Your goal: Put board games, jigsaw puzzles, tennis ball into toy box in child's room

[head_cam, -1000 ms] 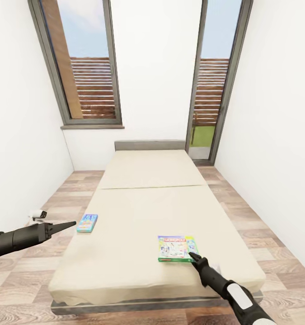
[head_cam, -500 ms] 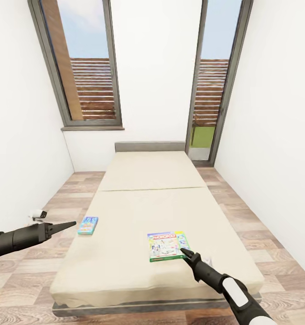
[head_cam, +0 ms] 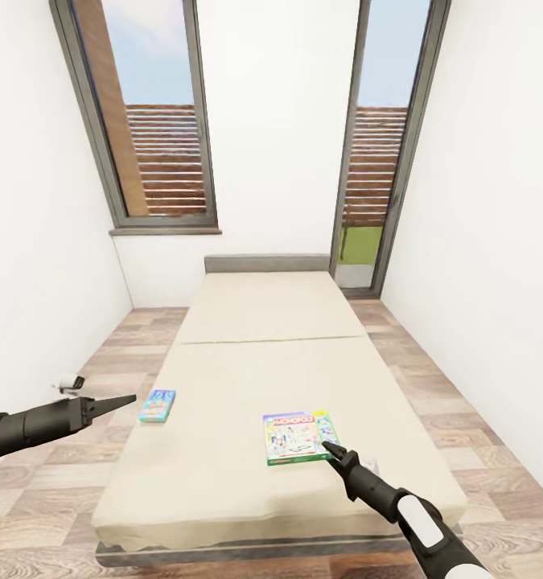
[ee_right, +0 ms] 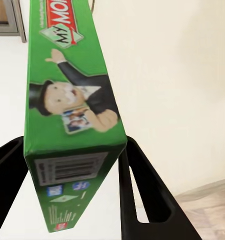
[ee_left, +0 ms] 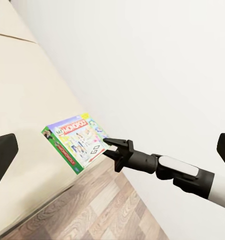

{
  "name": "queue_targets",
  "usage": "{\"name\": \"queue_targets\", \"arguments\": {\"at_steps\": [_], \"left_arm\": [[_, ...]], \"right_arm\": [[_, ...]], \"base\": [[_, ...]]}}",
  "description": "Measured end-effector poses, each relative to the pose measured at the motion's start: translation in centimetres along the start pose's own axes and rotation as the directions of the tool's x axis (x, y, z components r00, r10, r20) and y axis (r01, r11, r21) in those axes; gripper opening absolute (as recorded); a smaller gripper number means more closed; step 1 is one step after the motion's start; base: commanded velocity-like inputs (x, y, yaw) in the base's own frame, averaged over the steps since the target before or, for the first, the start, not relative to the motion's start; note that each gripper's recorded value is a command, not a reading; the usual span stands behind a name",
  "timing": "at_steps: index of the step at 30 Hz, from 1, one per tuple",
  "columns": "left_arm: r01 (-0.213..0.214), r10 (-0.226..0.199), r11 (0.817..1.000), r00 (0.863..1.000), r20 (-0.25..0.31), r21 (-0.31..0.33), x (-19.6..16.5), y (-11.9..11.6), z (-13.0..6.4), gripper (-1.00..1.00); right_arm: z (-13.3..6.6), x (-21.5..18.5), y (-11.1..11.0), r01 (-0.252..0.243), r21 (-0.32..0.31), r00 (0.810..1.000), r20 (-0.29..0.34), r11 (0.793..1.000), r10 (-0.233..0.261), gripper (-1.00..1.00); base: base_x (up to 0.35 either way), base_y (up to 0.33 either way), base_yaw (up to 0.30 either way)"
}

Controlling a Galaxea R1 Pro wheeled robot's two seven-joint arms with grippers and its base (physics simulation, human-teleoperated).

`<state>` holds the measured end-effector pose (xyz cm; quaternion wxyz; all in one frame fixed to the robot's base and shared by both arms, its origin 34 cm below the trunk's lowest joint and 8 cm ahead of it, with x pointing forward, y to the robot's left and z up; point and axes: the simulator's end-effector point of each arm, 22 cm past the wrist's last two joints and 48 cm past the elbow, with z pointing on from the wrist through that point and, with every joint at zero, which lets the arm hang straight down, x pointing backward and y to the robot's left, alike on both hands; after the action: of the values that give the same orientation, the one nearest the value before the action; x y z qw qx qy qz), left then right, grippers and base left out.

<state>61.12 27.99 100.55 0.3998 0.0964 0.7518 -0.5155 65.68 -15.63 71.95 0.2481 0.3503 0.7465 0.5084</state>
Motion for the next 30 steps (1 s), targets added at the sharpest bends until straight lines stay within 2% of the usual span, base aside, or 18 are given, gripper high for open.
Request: {"name": "queue_targets", "arguments": {"at_steps": [19,24,27,30], "left_arm": [[0.002,-0.002,1.000,1.000,-0.002,-0.001,-1.9,-2.0,-0.4,1.00],[0.003,-0.003,1.000,1.000,-0.004,0.000,-2.4,-2.6,-0.5,1.00],[0.003,-0.003,1.000,1.000,-0.004,0.000,-2.6,-2.9,-0.6,1.00],[0.003,-0.003,1.000,1.000,-0.004,0.000,-2.9,-3.2,-0.7,1.00]], "right_arm": [[-0.8,0.4,2.8,0.002,-0.003,1.000,-0.002,1.000,-0.002,-1.00],[-1.3,0.1,3.0,0.010,0.018,1.000,-0.001,1.000,-0.010,-1.00],[-1.5,-0.2,3.6,0.023,0.021,1.000,-0.005,1.000,-0.023,-1.00],[-1.6,-0.1,4.4,0.062,0.025,0.998,-0.024,0.998,-0.062,-1.00]], "base": [[0.000,0.000,0.000],[0.000,0.000,0.000],[0.000,0.000,0.000],[-0.019,0.000,0.000]]}}
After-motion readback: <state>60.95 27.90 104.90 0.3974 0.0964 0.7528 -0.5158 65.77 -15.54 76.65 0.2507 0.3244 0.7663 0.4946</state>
